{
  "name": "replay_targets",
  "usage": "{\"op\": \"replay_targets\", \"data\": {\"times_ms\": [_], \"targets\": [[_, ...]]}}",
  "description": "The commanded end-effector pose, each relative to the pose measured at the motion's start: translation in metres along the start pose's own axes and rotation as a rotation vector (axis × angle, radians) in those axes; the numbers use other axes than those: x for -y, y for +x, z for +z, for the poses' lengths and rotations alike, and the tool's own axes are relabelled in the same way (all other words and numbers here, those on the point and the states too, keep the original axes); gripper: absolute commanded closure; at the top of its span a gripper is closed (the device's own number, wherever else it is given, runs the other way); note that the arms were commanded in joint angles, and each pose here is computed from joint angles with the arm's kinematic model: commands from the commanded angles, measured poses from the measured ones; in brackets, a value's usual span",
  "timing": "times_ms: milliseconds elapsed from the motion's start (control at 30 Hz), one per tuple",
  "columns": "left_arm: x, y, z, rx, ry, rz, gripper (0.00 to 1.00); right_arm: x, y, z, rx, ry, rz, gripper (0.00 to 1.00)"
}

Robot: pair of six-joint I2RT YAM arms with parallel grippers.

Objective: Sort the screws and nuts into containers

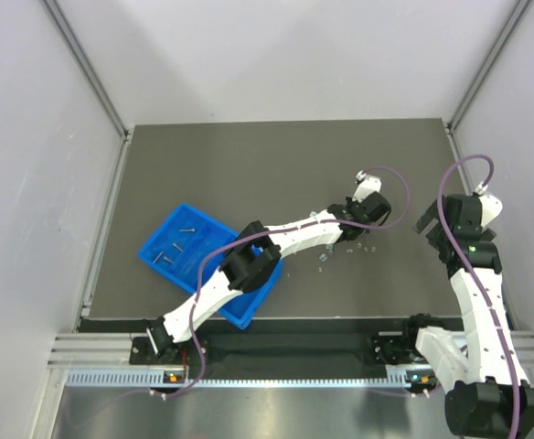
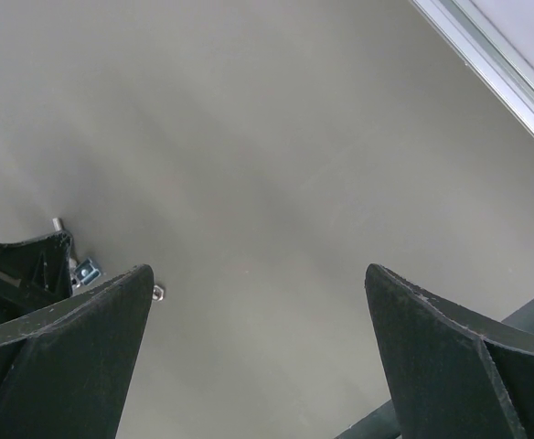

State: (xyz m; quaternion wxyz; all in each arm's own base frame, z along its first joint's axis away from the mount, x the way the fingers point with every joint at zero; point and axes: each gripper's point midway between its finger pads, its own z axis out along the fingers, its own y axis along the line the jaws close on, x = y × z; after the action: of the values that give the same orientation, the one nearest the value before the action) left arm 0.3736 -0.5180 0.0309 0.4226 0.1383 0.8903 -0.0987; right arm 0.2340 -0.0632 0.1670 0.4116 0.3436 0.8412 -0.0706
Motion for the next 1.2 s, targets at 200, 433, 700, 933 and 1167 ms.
{"op": "replay_targets", "data": {"times_ms": [200, 433, 700, 933, 1167], "targets": [[0.024, -0.042, -0.03, 0.04, 0.159, -0.055, 1.0, -0.016, -0.016, -0.001, 0.023, -0.069, 0.009, 0.0], [-0.017, -0.13, -0.101, 0.173, 0.201, -0.157, 1.0, -0.041, -0.003, 0.0, -0.016, -0.225, -0.045, 0.0], [-0.221, -0.126, -0.174, 0.15, -0.083, -0.418, 1.0, -0.059, 0.009, 0.004, -0.055, -0.327, -0.056, 0.0], [-0.381, -0.053, -0.254, 0.089, -0.407, -0.591, 1.0, -0.058, 0.016, 0.014, -0.068, -0.315, -0.066, 0.0], [-0.447, 0.016, -0.294, 0.026, -0.573, -0.722, 1.0, -0.063, 0.024, 0.023, -0.102, -0.321, -0.052, 0.0]]}}
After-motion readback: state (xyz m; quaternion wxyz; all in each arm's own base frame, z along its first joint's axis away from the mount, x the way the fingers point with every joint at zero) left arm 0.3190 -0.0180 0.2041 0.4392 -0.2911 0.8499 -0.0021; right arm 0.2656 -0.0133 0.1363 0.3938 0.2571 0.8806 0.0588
